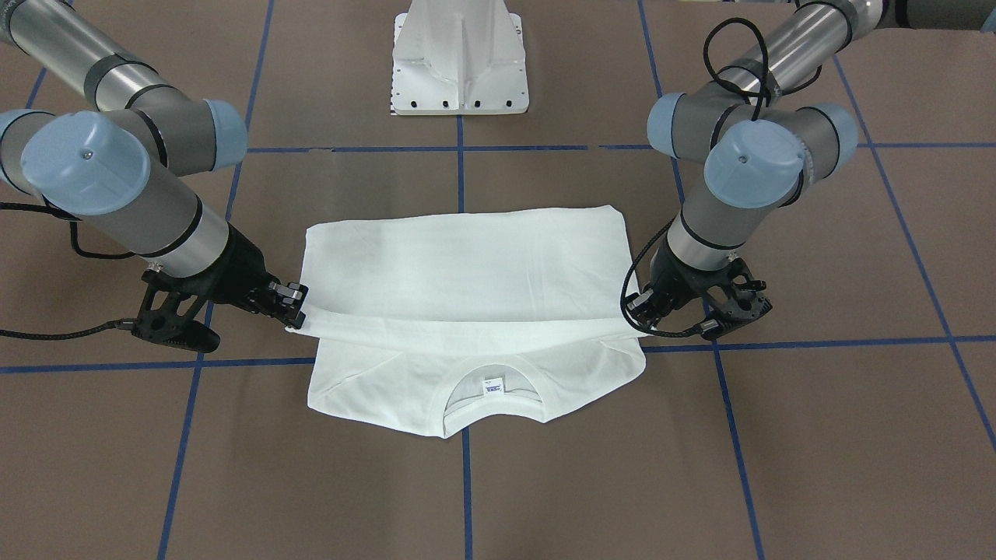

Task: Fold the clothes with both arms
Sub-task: 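Lower the hem at the collar and open both grippers, then move the right gripper down to the folded shirt's side edge nearest it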

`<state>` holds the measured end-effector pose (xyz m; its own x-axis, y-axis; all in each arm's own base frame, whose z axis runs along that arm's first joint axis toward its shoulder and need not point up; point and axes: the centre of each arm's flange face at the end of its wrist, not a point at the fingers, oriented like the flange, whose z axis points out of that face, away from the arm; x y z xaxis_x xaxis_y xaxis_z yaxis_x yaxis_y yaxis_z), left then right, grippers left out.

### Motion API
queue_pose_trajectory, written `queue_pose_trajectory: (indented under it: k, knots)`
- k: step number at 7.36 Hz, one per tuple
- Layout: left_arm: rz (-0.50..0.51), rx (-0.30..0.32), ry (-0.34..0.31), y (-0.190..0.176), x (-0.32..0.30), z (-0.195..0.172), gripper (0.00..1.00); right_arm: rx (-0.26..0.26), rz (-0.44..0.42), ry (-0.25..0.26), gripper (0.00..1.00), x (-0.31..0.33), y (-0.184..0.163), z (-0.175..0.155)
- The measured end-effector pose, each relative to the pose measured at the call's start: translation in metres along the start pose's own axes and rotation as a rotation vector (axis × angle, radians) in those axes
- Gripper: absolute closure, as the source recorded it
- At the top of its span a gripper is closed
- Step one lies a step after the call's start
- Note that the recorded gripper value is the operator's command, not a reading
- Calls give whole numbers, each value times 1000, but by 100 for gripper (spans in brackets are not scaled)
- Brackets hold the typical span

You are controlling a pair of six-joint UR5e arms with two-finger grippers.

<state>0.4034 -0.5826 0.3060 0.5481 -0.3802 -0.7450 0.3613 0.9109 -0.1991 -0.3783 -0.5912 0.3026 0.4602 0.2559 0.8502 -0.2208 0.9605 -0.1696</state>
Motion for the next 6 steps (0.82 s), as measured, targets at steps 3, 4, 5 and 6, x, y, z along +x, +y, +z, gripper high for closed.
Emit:
queue_pose_trajectory:
  k: [3,4,5,6]
  knots:
    - [-3,0,-6,-1,-3,1,65,14,-25,-33,84,5,-8,13]
    - [-6,1,-8,-1,-4,2,26,14,-22,-34,18,4,-9,13]
    - [-10,1,-11,-1,-4,2,1,13,-16,-32,0,4,-9,14]
    - [-17,1,-11,-1,-5,2,1,12,-12,-31,0,4,-9,15]
